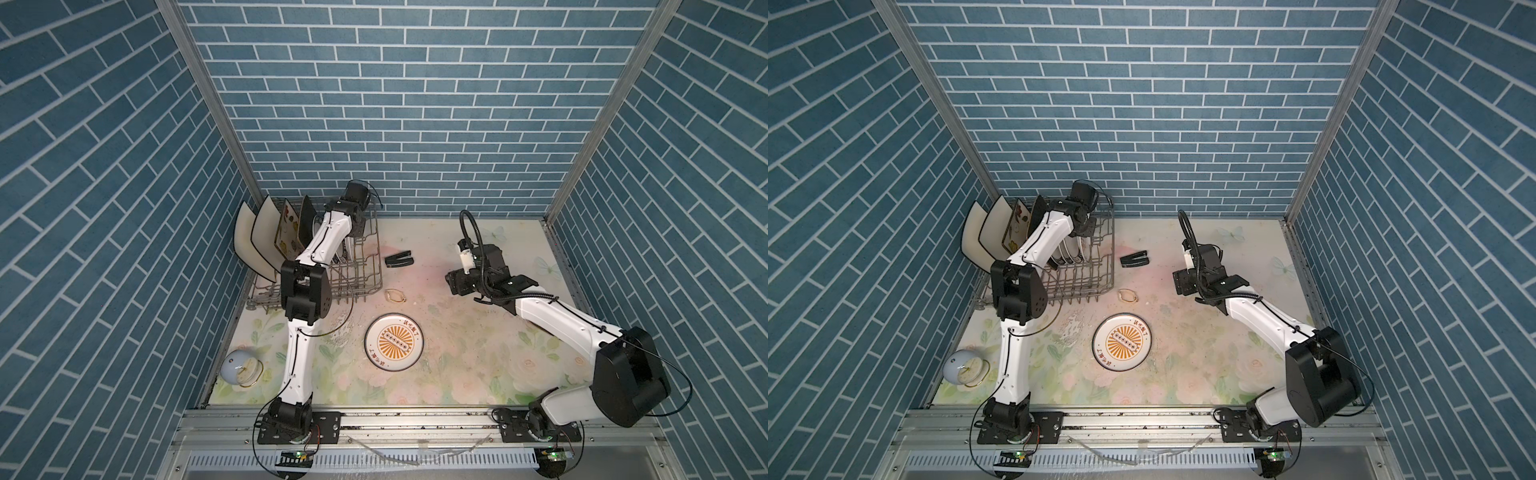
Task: Unload the plates from the dish rack
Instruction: Pick up a plate from the dish rack.
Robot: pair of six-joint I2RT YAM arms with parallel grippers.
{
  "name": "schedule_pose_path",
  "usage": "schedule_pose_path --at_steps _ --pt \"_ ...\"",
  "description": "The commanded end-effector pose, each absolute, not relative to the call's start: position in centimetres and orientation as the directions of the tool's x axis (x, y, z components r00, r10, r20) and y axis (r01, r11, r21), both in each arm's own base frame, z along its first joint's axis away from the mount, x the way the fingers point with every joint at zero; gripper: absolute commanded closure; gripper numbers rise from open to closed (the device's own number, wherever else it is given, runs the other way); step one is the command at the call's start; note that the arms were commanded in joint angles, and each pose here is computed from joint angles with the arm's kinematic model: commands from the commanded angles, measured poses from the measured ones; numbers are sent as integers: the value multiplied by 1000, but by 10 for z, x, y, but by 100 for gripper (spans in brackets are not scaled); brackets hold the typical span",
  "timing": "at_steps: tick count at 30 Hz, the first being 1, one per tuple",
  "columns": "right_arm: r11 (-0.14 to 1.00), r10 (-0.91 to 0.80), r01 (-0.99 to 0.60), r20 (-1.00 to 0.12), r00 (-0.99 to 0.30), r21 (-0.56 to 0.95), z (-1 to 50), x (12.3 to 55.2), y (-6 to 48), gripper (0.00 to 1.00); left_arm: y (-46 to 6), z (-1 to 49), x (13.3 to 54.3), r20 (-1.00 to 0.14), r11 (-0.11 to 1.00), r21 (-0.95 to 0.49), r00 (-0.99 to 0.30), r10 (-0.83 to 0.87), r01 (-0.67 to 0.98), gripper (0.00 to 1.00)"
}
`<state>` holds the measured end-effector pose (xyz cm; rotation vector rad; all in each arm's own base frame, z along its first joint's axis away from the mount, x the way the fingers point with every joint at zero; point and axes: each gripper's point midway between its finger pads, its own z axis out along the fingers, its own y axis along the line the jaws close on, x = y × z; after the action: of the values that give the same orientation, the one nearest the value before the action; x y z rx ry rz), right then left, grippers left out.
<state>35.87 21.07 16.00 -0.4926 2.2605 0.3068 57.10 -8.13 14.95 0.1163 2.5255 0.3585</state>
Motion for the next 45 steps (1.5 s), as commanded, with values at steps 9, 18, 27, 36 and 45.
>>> schedule_pose_path --at_steps 9,18,27,36,45 --pt "891 -248 -451 -783 -570 47 180 363 209 24 -88 145 572 -537 961 276 -830 153 -2 87" --pt "894 -243 -446 -793 -559 40 182 356 203 24 -100 190 562 -594 955 296 -786 172 -14 91" --pt "900 -209 -431 -808 -550 61 186 344 195 25 -102 243 547 -655 951 309 -732 188 -32 93" --pt "926 -159 -373 -833 -531 61 199 332 176 25 -114 288 509 -685 967 255 -700 201 28 94" --pt "894 -65 -406 -839 -540 191 211 314 186 25 -122 316 426 -698 984 80 -696 168 157 94"
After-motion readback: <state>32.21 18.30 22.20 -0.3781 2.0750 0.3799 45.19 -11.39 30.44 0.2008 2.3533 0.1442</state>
